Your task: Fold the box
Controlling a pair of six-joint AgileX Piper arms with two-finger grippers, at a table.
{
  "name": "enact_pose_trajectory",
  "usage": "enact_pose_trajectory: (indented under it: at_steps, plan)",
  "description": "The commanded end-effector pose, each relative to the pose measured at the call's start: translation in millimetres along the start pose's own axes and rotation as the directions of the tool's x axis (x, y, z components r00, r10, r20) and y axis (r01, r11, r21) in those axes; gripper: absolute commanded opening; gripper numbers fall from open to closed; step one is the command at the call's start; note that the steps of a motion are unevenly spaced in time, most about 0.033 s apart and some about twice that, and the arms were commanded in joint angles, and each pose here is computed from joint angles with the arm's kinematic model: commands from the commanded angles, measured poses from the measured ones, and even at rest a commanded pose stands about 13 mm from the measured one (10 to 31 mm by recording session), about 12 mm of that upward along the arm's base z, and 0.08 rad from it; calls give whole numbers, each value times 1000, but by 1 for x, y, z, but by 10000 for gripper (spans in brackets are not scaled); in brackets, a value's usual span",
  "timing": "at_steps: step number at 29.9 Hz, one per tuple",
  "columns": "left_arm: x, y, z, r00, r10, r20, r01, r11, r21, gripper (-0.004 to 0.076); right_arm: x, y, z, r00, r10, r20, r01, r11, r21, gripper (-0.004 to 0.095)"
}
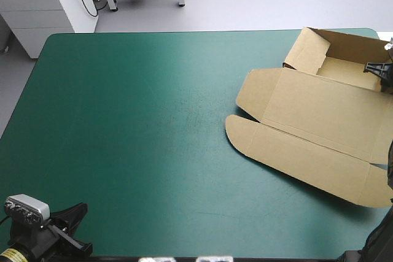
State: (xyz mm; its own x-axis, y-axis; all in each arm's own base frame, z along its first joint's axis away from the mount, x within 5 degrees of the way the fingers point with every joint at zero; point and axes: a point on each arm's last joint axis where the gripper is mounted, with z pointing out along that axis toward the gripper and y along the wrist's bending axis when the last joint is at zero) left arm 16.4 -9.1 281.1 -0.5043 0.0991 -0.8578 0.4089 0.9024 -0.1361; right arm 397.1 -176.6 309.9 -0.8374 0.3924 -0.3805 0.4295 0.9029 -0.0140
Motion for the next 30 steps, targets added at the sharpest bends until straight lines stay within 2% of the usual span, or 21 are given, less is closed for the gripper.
enact_pose_trajectory:
  at_steps: [1, 4, 8, 11, 14, 18, 21, 24, 25, 27, 30]
  plan:
    - [-11, -3, -3, 998, -3, 62, 2, 1000, 22, -8, -8, -4, -16, 997, -8, 80, 7, 1000, 4, 571]
    - [-11, -3, -3, 998, -3, 62, 2, 1000, 22, -8, -8, -4, -9, 998, -8, 59, 8, 1000, 4, 673]
    - [-11, -3, -3, 998, -3, 62, 2, 1000, 22, -8, -12, -4, -23, 994, -5, 109, 5, 1000, 4, 673]
    - [-11, -3, -3, 998, -3, 62, 2, 1000, 22, -8, -19, -4, -57, 982, 2, 189, 0, 1000, -9, 674]
    - [-11, -3, -3, 998, -3, 62, 2, 1000, 22, -8, -19, 1, -94, 968, -7, 252, 25, 998, -66, 674]
    - [-11, -3, -3, 998, -3, 62, 2, 1000, 22, -8, -12, 15, -129, 946, 4, 324, 68, 975, -209, 652]
    - [-11, -3, -3, 998, -3, 62, 2, 1000, 22, -8, -7, 25, -142, 937, -8, 348, 112, 953, -281, 519]
    - [-11, -3, -3, 998, -3, 62, 2, 1000, 22, -8, -3, 41, -150, 929, -60, 366, 174, 942, -288, 268]
    - [-11, -3, -3, 998, -3, 62, 2, 1000, 22, -8, 1, 52, -152, 923, -99, 371, 218, 930, -296, 143]
    - [-11, -3, -3, 998, -3, 62, 2, 1000, 22, -8, 9, 72, -152, 916, -161, 368, 286, 904, -318, -23]
    - [-11, -3, -3, 998, -3, 62, 2, 1000, 22, -8, 28, 101, -155, 902, -249, 352, 371, 866, -337, -18]
